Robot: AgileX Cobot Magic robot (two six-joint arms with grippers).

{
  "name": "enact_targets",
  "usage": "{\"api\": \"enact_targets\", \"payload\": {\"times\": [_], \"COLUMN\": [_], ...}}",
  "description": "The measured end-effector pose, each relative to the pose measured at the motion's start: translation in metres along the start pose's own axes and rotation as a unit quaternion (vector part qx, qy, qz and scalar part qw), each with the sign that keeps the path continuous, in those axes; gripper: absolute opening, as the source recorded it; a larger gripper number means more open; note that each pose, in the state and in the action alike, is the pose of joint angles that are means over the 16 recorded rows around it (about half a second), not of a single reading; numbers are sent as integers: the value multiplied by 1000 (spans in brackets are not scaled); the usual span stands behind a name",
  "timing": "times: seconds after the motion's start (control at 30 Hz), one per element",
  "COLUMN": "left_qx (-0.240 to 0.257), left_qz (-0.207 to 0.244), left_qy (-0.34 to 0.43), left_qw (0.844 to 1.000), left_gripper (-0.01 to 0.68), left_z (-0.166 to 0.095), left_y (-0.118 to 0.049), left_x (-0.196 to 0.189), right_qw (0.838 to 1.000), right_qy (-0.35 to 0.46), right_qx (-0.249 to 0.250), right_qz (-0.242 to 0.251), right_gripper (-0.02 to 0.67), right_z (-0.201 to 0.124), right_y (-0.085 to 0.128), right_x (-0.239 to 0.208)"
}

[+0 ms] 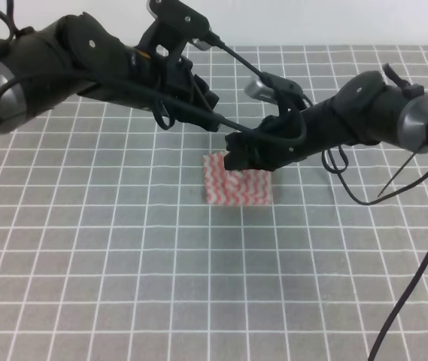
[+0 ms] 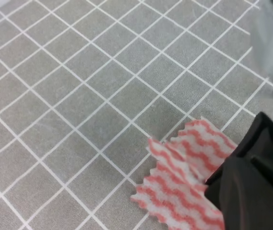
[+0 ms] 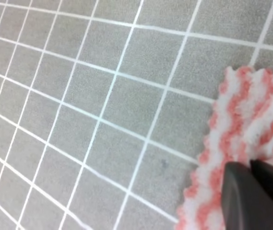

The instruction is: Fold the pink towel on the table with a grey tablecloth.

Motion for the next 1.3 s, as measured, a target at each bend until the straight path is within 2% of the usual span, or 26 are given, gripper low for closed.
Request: {"api": "enact_targets", "payload": {"times": [0.5,1.03,1.3], "left_qx": [0,1,2], "left_qz": [-1,-2,-3], "left_qy": [1,4,6], "left_qw": [1000,1000,1000], "left_gripper": [-1,-1,-1], "left_z": [0,-2,-3], "left_y": [-1,-1,-1], "left_x": [0,1,1], "right_qw": [1000,997,996], "right_qy": [19,-9,1], "right_qx": [14,14,-5], "right_qz": [21,74,85], "right_gripper": [-1,135,69], "right_z": [-9,2,-2], "right_y": [2,15,6], "right_x": [8,2,-5]}}
Point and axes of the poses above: a point on each arm's last joint axis where the gripper is mounted, x pointing out along that axis toward the gripper, y along the wrist's bending axis when the last joint is at zero, z = x × y, the point moved 10 cm from there along x, pointing out along that axis toward the gripper, and after that the axes turned 11 degrees about -x, right-handed, at the moved point
